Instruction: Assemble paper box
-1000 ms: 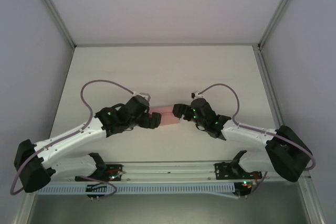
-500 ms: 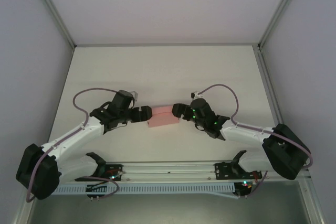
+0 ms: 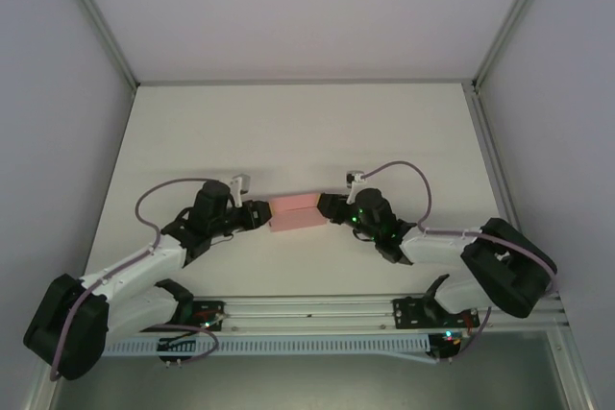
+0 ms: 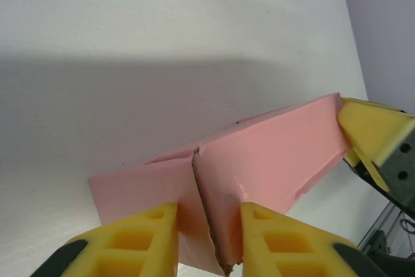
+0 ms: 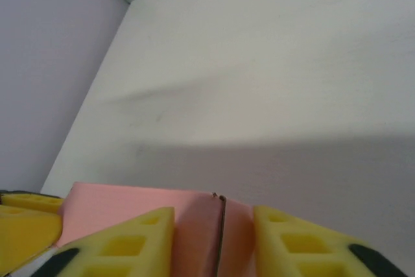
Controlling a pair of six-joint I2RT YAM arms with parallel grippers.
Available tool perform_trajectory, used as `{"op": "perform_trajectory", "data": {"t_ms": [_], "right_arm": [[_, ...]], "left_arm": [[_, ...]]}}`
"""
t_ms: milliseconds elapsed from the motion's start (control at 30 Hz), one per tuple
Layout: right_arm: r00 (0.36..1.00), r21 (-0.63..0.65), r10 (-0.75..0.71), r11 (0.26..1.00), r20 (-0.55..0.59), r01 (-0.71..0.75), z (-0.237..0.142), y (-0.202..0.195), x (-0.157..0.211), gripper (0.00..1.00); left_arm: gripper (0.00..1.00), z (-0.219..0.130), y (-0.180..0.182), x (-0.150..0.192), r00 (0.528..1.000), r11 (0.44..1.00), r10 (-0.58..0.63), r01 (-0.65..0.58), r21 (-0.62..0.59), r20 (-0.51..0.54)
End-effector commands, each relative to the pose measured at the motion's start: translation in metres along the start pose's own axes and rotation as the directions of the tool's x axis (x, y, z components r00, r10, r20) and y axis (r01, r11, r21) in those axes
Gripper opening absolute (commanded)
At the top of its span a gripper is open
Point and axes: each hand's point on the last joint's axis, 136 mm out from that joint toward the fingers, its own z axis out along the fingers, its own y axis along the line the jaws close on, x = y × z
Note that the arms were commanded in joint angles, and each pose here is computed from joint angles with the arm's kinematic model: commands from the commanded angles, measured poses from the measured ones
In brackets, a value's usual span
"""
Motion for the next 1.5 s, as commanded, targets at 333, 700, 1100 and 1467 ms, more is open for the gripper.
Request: {"op": "perform_trajectory", "data": {"t_ms": [333,700,1100,1467], "right_arm": [[0.983,0.184,-0.005,0.982,-0.184,0.039,-0.015,-0.055,0.054,0.11],[0.991,0.265,-0.087,0.958,-0.097,0.11,-0.017,-0.016,-0.021,0.59],[0.858,0.02,-0.498,0.863,-0.122,0.504,-0.02,0.058,-0.068,1.0],[0.447,-0.421,-0.86,0.51,-0.245,0.75,-0.02,0.098,-0.026,1.0]], "left_arm": [[0.0,-0.001,0.047,0.029,0.994,0.981,-0.06,0.042,-0.19,-0.093],[1.0,-0.03,-0.012,-0.053,0.992,0.966,0.129,-0.123,-0.227,0.012],[1.0,-0.058,-0.011,-0.127,0.951,0.897,0.223,-0.113,-0.428,0.216],[1.0,-0.072,0.004,-0.141,0.935,0.885,0.235,-0.093,-0.457,0.265]]}}
